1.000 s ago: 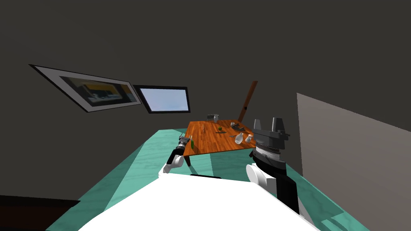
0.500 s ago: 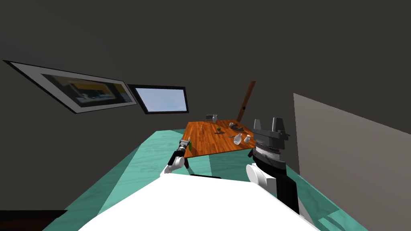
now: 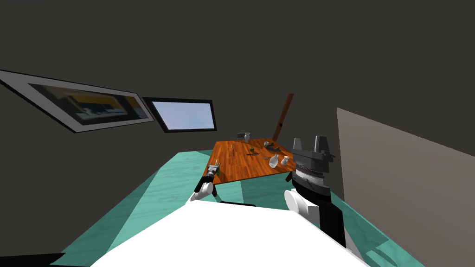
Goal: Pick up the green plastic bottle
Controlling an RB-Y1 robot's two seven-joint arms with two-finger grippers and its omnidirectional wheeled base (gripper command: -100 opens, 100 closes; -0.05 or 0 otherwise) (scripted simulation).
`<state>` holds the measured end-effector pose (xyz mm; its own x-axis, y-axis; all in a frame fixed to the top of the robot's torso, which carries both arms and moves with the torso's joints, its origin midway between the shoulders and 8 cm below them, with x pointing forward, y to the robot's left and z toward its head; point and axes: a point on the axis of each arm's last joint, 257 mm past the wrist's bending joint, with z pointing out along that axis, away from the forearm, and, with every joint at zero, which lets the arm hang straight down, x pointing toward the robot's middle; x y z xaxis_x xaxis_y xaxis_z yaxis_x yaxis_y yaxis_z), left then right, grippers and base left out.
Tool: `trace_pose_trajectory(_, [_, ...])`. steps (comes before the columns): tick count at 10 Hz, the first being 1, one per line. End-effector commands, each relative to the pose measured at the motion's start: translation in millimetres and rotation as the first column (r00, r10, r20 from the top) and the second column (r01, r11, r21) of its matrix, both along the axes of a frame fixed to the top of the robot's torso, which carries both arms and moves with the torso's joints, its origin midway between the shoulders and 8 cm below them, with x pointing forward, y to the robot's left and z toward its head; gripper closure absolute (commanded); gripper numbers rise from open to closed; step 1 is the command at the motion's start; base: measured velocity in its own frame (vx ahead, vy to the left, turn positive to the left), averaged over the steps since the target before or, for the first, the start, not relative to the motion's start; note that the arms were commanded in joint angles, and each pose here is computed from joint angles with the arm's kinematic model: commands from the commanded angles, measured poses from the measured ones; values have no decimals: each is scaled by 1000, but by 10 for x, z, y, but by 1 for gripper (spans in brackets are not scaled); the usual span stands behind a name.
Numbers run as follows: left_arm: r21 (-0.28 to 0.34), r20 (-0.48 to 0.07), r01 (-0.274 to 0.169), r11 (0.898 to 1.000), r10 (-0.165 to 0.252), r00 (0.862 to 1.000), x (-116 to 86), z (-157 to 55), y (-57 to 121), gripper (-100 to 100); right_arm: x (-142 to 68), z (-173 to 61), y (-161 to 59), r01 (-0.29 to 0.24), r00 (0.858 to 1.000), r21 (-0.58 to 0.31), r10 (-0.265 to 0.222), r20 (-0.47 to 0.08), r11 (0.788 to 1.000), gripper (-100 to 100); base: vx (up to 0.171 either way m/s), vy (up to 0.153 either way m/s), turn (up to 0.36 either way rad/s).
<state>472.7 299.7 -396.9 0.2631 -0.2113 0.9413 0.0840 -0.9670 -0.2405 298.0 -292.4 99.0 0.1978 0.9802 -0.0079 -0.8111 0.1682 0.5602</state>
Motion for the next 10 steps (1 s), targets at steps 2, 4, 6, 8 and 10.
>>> trace_pose_trajectory(2, [-51, -54, -25, 998, 22, 998, -76, -251, 66, -100, 0, 0, 0, 0, 1000, 0, 0, 0, 1000, 0, 37, -16, -32])
trace_pose_trajectory(4, [-125, -134, -73, 989, 56, 989, -211, -599, 136, -100, 0, 0, 0, 0, 1000, 0, 0, 0, 1000, 0, 46, -20, -52])
trace_pose_trajectory(6, [-155, -170, -99, 983, 72, 983, -283, -751, 170, -100, 0, 0, 0, 0, 1000, 0, 0, 0, 1000, 0, 38, -13, -19])
trace_pose_trajectory(8, [-204, -228, -147, 968, 98, 969, -409, -986, 234, -100, 0, 0, 0, 0, 1000, 0, 0, 0, 1000, 0, 45, -20, -47])
trace_pose_trajectory(10, [-236, -280, -190, 953, 121, 952, -543, -1188, 297, -100, 0, 0, 0, 0, 1000, 0, 0, 0, 1000, 0, 47, -9, -27])
